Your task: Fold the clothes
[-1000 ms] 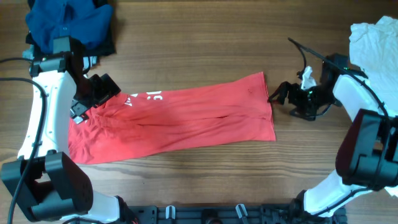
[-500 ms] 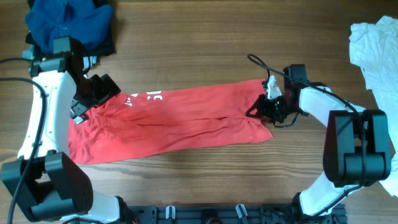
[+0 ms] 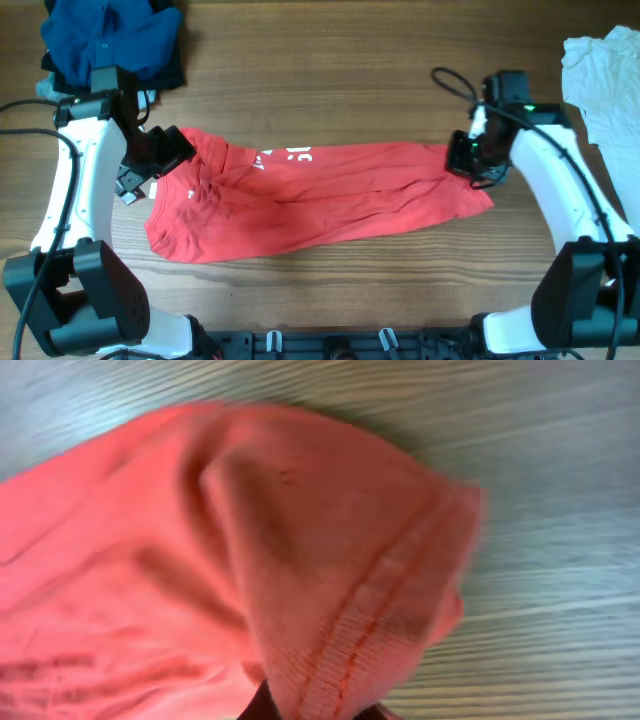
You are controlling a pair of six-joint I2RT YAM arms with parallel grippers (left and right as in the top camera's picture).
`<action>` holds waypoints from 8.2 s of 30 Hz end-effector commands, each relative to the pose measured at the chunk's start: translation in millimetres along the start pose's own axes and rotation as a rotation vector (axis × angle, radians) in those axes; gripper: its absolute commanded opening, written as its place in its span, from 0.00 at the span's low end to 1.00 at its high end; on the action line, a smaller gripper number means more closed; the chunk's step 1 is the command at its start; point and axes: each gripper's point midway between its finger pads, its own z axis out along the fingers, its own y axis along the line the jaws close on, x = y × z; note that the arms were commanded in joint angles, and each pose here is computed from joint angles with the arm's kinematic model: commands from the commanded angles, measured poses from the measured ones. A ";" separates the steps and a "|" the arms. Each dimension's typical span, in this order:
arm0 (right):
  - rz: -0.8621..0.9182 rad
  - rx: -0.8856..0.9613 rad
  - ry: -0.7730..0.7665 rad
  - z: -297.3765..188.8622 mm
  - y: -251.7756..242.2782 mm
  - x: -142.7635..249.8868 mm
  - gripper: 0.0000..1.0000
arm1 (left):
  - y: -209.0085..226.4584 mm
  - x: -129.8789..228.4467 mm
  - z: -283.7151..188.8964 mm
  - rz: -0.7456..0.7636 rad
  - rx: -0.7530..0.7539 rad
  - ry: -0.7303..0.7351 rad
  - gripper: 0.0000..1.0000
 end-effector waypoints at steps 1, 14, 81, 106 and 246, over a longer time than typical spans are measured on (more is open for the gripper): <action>-0.077 0.006 0.006 12.0 44.0 16.1 0.04 | 2.9 -1.0 0.8 -0.008 0.000 -0.004 1.00; -0.156 0.021 -0.040 -8.2 103.4 26.7 0.96 | 4.8 2.1 1.0 -0.008 -0.007 0.008 1.00; -0.264 -0.919 -0.016 -6.2 168.1 -2.6 0.12 | 6.7 5.2 1.2 -0.004 -0.015 0.021 1.00; -0.128 -0.247 -0.085 -4.3 25.4 29.1 0.99 | 7.2 6.2 1.2 -0.005 -0.017 0.025 1.00; -0.380 -0.549 -0.131 -118.0 135.6 116.8 0.99 | -113.4 134.1 109.3 0.595 0.607 0.406 1.00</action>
